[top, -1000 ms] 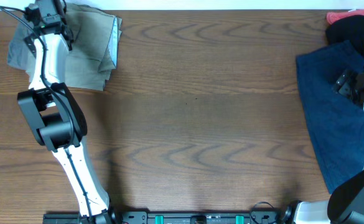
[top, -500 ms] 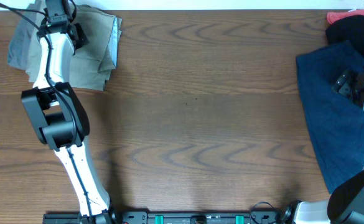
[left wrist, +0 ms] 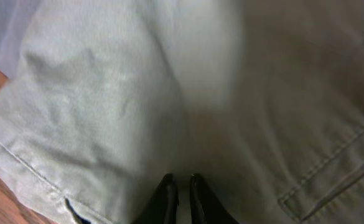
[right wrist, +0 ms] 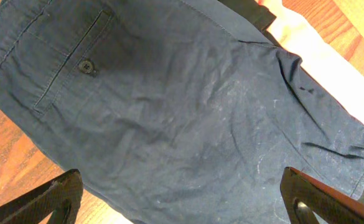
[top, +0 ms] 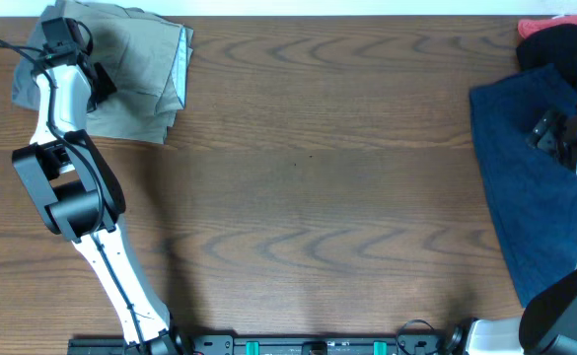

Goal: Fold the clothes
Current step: 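Lower the khaki shorts onto the grey stack and adjust with left gripper, then release the khaki shorts and withdraw the left gripper downward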

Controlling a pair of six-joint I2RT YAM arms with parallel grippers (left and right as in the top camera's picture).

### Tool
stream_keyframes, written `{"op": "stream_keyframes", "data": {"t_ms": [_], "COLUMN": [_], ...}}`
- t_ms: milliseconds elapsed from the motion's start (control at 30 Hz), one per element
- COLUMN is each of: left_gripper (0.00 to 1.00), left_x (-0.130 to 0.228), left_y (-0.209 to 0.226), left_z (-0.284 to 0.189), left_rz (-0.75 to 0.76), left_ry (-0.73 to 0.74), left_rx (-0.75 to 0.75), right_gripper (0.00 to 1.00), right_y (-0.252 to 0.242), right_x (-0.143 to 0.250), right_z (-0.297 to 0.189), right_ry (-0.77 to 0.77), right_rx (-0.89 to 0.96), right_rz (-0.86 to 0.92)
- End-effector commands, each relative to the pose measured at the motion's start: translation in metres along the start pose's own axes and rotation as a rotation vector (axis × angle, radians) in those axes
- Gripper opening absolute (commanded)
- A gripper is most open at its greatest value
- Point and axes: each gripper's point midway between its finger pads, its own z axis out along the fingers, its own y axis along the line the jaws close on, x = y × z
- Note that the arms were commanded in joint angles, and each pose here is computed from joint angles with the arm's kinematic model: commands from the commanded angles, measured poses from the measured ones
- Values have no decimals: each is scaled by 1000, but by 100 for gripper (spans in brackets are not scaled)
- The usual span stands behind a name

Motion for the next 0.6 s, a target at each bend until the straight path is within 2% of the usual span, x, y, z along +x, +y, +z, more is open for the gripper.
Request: {"op": "stream_keyframes", "data": {"t_ms": [0,100,167,300,500,567], "left_gripper": [11,11,22,27,29,34], "left_x": [15,23,33,39,22,10], "left_y": [-3,-4,-5,-2,0,2], "left_z": [13,20,26,25,-11,-35], "left_rz": [15,19,24,29,22,16], "left_ry": [39,66,96,123,82,50], "left_rx": [-4,5,7,-4,7,15], "right_gripper": [99,99,99,99,99,99], "right_y": [-3,-3,-3,-3,-3,-3], "right_x": [-2,-2,-2,-2,-2,-1], "right_z": [0,0,0,0,0,0], "right_ry": [-4,-4,-5,-4,-5,-4], "right_rx": [13,13,13,13,13,13], "right_rz": [1,1,1,1,1,1]}}
